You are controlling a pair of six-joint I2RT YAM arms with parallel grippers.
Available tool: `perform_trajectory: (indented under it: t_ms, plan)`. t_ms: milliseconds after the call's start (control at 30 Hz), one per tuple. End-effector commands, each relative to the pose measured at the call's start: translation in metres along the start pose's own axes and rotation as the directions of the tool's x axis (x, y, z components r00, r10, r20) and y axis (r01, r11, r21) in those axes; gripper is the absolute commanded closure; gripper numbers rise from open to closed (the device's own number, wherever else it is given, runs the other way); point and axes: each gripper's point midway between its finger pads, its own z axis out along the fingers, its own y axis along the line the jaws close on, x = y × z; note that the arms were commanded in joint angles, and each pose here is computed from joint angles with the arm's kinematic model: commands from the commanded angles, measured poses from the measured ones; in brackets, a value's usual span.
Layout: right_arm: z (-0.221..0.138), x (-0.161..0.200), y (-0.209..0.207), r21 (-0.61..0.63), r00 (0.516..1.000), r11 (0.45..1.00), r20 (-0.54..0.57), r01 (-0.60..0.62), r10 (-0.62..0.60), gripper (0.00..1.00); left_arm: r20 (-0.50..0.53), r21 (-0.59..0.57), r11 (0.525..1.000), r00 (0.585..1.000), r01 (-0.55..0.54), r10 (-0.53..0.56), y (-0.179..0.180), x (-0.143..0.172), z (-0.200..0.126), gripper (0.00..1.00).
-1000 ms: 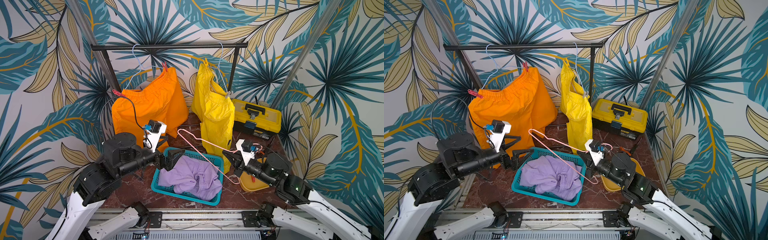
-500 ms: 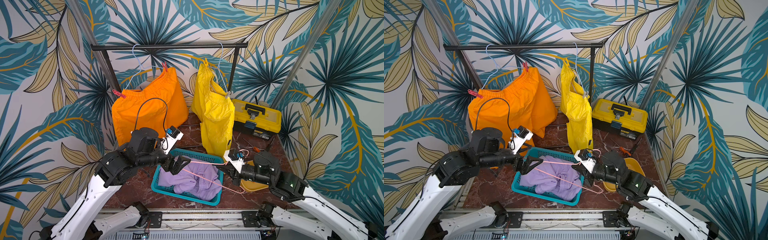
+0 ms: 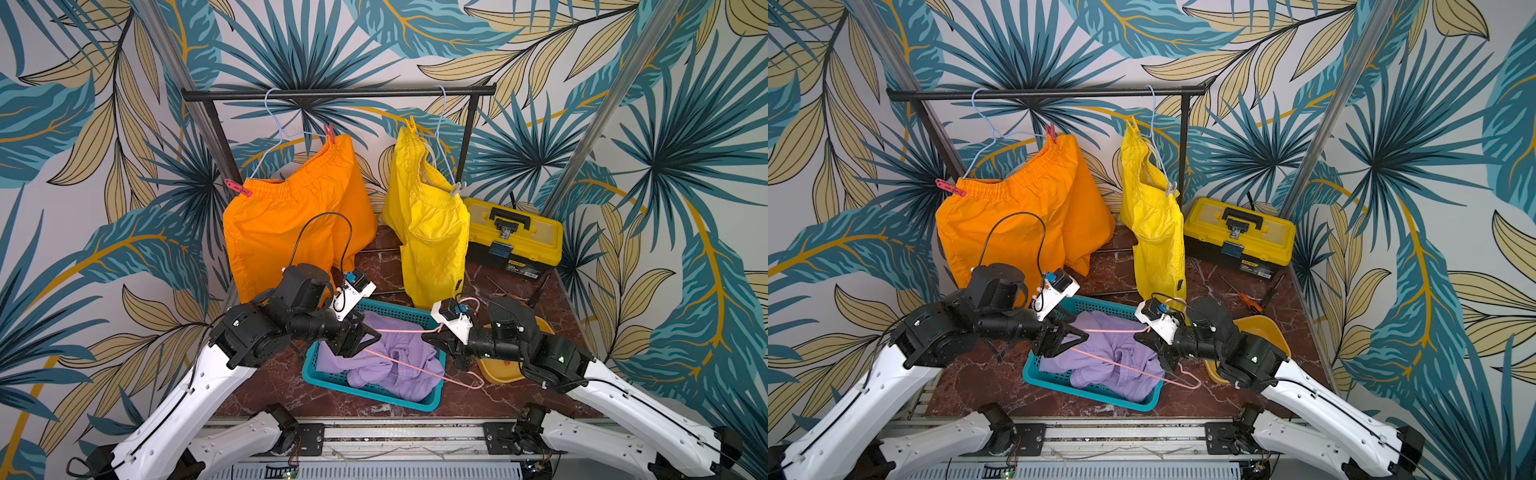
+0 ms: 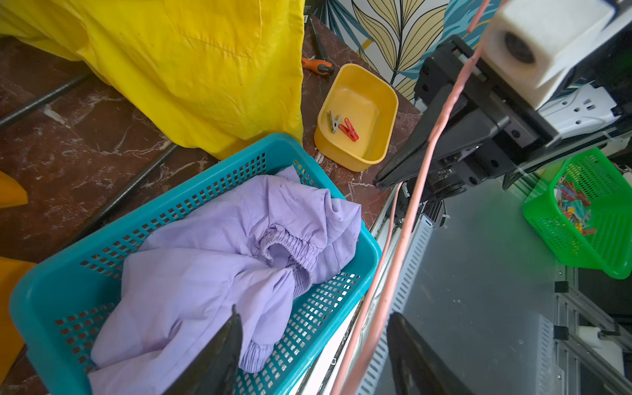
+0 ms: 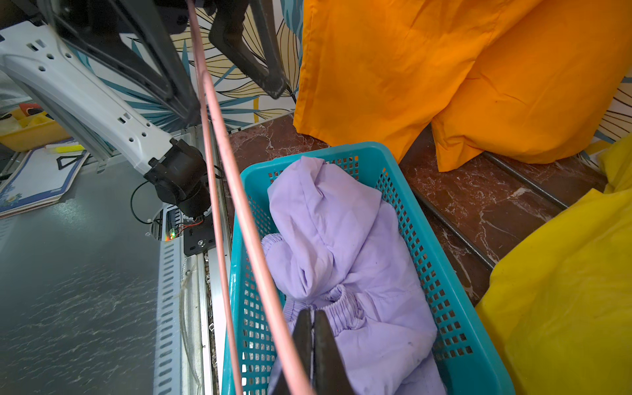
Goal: Remove the clothespins securing shorts to the hanger
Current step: Place the hanger at the clothesline.
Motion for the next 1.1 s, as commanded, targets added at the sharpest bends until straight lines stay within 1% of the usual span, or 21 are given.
perform_trajectory:
  t_ms: [0, 67, 133, 167, 200, 267, 500, 567, 667, 767, 800, 867, 900, 933, 1000, 1067]
  plan:
    - [-0.002, -0.017, 0.006, -0.032, 0.998, 0.999, 0.053, 0.023, -0.022, 1.0, -0.007, 0.046, 0.999, 1.0, -0.008, 0.008, -0.007, 0.001, 0.001, 0.47]
    - [-0.001, -0.017, 0.006, -0.035, 0.998, 0.999, 0.052, 0.024, -0.022, 1.0, -0.009, 0.055, 0.998, 1.0, -0.01, 0.01, -0.008, 0.0, 0.001, 0.57]
    - [-0.001, -0.017, 0.006, -0.036, 0.998, 0.999, 0.053, 0.025, -0.023, 1.0, -0.014, 0.07, 0.997, 1.0, -0.014, 0.015, -0.01, 0.0, 0.003, 0.64]
    - [-0.001, -0.018, 0.006, -0.035, 0.998, 0.999, 0.055, 0.025, -0.023, 1.0, -0.017, 0.079, 0.997, 1.0, -0.013, 0.014, -0.012, 0.0, 0.003, 0.71]
    - [-0.001, -0.018, 0.006, -0.036, 0.998, 0.999, 0.056, 0.025, -0.023, 1.0, -0.018, 0.087, 0.996, 1.0, -0.012, 0.014, -0.013, 0.0, 0.004, 0.78]
    - [-0.001, -0.019, 0.005, -0.034, 0.998, 0.999, 0.06, 0.026, -0.024, 1.0, -0.025, 0.103, 0.995, 1.0, -0.008, 0.011, -0.015, -0.001, 0.006, 0.99]
    - [-0.002, -0.021, 0.004, -0.024, 0.997, 0.999, 0.075, 0.031, -0.029, 1.0, -0.046, 0.11, 0.994, 0.999, 0.007, -0.002, -0.013, 0.001, 0.012, 1.0]
    - [-0.003, -0.02, 0.004, -0.021, 0.997, 0.999, 0.073, 0.032, -0.031, 0.98, -0.048, 0.122, 0.992, 0.999, 0.005, 0.001, -0.015, 0.002, 0.012, 1.0]
    - [-0.004, -0.02, 0.006, -0.033, 0.997, 0.999, 0.076, 0.035, -0.032, 0.94, -0.04, 0.147, 0.989, 0.999, -0.021, 0.027, -0.02, 0.002, 0.009, 1.0]
    - [-0.004, -0.02, 0.008, -0.041, 0.997, 0.999, 0.077, 0.034, -0.031, 0.94, -0.033, 0.137, 0.989, 0.998, -0.048, 0.053, -0.018, 0.005, 0.008, 1.0]
    - [-0.004, -0.019, 0.008, -0.045, 0.997, 0.998, 0.074, 0.033, -0.029, 0.94, -0.03, 0.134, 0.989, 0.998, -0.057, 0.062, -0.018, 0.005, 0.007, 0.88]
    - [-0.004, -0.018, 0.009, -0.046, 0.997, 0.998, 0.069, 0.035, -0.032, 0.93, -0.019, 0.126, 0.989, 0.997, -0.071, 0.074, -0.018, 0.005, 0.004, 0.84]
    - [-0.005, -0.018, 0.009, -0.046, 0.997, 0.998, 0.069, 0.035, -0.032, 0.94, -0.015, 0.118, 0.99, 0.997, -0.074, 0.076, -0.018, 0.005, 0.003, 0.77]
    - [-0.005, -0.018, 0.009, -0.044, 0.997, 0.998, 0.071, 0.035, -0.032, 0.94, -0.01, 0.1, 0.992, 0.997, -0.077, 0.079, -0.015, 0.004, 0.002, 0.64]
    - [-0.007, -0.019, 0.007, -0.029, 0.997, 0.999, 0.074, 0.034, -0.032, 0.93, 0.004, 0.058, 0.995, 0.997, -0.082, 0.082, -0.01, 0.003, -0.002, 0.4]
    - [-0.01, -0.019, 0.007, -0.024, 0.996, 0.999, 0.08, 0.039, -0.037, 0.93, 0.022, 0.035, 0.995, 0.995, -0.093, 0.092, -0.009, 0.002, -0.007, 0.05]
